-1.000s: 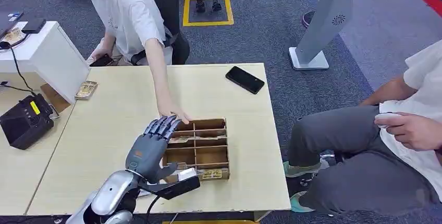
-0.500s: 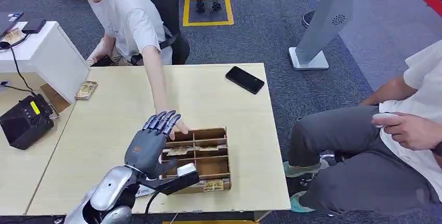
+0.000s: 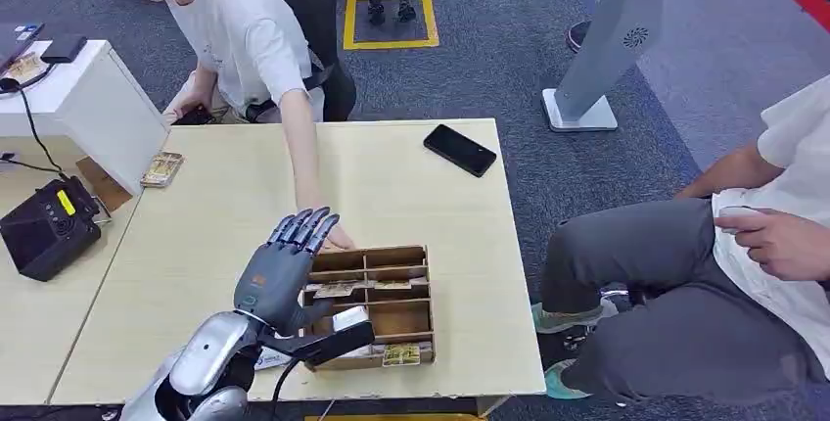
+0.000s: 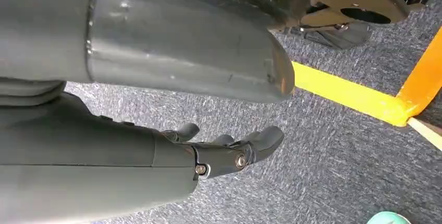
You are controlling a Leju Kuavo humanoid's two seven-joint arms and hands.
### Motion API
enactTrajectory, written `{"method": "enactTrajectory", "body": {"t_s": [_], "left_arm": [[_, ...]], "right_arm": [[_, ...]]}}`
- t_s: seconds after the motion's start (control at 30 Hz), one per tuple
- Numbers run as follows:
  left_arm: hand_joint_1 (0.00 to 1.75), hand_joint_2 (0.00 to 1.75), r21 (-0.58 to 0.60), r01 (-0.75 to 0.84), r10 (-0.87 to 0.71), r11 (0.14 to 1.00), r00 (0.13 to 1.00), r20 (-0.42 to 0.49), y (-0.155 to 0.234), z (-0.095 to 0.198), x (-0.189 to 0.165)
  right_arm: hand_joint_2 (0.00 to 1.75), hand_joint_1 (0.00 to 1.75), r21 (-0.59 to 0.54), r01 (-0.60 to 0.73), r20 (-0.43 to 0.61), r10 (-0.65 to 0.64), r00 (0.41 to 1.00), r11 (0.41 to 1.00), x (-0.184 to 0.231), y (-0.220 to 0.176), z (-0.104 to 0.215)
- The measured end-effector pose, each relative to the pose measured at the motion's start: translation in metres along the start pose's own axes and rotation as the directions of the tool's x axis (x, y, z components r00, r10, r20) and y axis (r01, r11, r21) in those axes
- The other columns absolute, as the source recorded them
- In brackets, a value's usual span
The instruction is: Pass the card to the sensor for recognition and then transmit it.
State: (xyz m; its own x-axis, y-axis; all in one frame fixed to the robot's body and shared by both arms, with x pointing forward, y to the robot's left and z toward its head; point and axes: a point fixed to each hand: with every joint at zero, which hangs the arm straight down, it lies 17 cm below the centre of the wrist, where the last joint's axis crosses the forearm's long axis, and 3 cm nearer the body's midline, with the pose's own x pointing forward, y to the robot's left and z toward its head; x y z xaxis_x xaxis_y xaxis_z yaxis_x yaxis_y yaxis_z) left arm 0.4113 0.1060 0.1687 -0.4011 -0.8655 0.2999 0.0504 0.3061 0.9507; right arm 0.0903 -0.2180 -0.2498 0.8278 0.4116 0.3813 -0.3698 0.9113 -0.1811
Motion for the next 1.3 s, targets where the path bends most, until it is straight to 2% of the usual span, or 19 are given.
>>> {"method": "enactTrajectory", "body": {"t_s": [0.17,0.53,0.9,1.3], "left_arm": [[0.0,1.75,-0.025,-0.002,0.002,1.0,1.0,0.007,-0.006,0.001,0.0],[0.0,1.75,-0.141,-0.081,0.095,0.987,0.991,0.098,-0.024,0.009,0.007],[0.0,1.75,-0.176,-0.055,0.08,0.983,0.987,0.139,-0.029,0.014,0.006],[0.0,1.75,-0.182,-0.051,0.078,0.982,0.986,0.145,-0.03,0.015,0.006]], "right_arm": [[0.0,0.0,-0.002,0.003,0.006,-0.003,1.0,1.0,0.004,0.0,-0.002],[0.0,0.0,-0.001,0.005,0.013,-0.005,1.0,1.0,0.007,-0.002,-0.006],[0.0,0.0,0.003,-0.004,0.012,0.004,1.0,1.0,0.007,-0.003,-0.009],[0.0,0.0,0.009,-0.012,0.009,0.012,1.0,1.0,0.004,-0.002,-0.01]]}}
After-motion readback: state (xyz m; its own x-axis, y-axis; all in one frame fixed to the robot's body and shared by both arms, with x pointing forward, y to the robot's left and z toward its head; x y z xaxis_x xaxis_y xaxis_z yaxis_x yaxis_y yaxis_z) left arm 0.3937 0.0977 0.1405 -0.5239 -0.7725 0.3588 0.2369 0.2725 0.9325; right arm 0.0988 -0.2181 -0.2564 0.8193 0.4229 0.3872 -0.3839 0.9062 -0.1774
